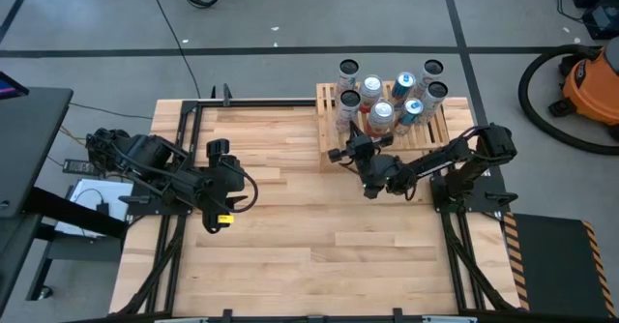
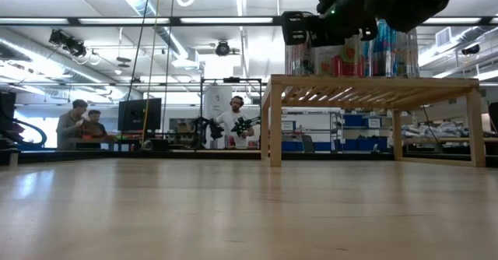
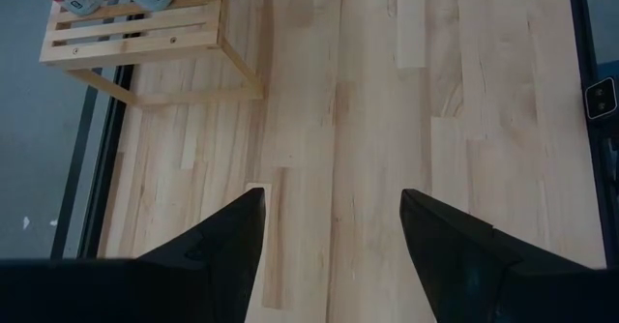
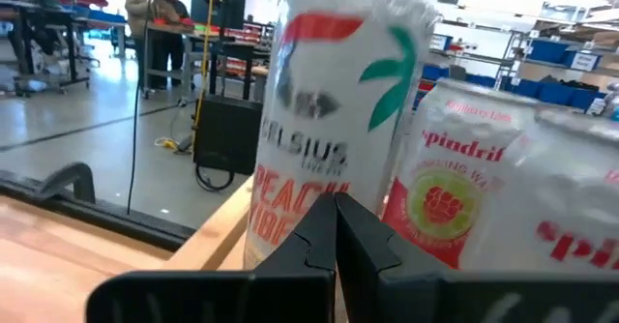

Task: Place canned beverage on shelf
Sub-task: Put the white-pink soda can on the shelf aligned with the other white-pink soda can, then return to Home Position

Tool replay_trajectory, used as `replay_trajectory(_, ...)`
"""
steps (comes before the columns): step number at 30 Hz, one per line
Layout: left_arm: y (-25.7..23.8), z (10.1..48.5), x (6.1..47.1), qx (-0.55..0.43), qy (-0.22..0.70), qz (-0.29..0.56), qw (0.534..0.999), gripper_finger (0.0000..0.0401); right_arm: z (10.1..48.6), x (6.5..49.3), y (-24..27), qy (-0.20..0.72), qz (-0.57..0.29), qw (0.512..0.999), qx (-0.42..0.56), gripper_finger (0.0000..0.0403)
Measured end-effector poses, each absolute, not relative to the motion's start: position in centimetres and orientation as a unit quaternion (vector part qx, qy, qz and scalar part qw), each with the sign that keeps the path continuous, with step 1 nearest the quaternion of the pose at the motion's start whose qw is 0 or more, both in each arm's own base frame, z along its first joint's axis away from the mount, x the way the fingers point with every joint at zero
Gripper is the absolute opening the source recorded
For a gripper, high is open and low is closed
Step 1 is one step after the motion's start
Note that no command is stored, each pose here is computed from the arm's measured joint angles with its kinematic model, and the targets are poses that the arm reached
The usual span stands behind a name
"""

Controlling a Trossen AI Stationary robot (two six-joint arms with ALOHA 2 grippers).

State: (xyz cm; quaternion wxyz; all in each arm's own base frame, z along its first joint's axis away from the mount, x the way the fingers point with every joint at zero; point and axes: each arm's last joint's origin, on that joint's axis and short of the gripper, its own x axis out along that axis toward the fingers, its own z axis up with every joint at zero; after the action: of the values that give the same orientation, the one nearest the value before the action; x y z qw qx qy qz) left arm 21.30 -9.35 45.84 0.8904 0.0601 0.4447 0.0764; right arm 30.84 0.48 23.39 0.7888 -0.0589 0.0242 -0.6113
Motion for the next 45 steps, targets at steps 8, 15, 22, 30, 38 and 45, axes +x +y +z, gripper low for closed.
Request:
replay_trajectory(8,-9.3,45.8,21.3,0.059,0.445,0.077,0.890,0.0243,24.6,29.6,4.4,0.064,-0.613,0.784,-0.081,0.0007)
replay_trajectory(15,-9.3,45.8,21.3,0.060,0.444,0.077,0.891,0.0243,27.9,27.3,8.4,0.041,-0.552,0.831,-0.060,0.0007)
replay_trajectory(22,-9.3,45.9,21.3,0.055,0.444,0.078,0.891,0.0243,32.0,24.2,8.7,0.004,-0.528,0.849,-0.007,0.0007)
replay_trajectory(30,-9.3,45.9,21.3,0.059,0.444,0.077,0.891,0.0243,35.2,21.2,7.8,-0.004,-0.514,0.858,-0.002,0.0007)
replay_trajectory(38,-9.3,45.9,21.3,0.053,0.443,0.081,0.891,0.0243,37.2,18.5,7.3,-0.017,-0.496,0.868,0.014,0.0007)
replay_trajectory(45,-9.0,46.2,21.0,0.061,0.426,0.097,0.897,0.0243,39.0,15.2,7.3,-0.025,-0.446,0.895,0.011,0.0007)
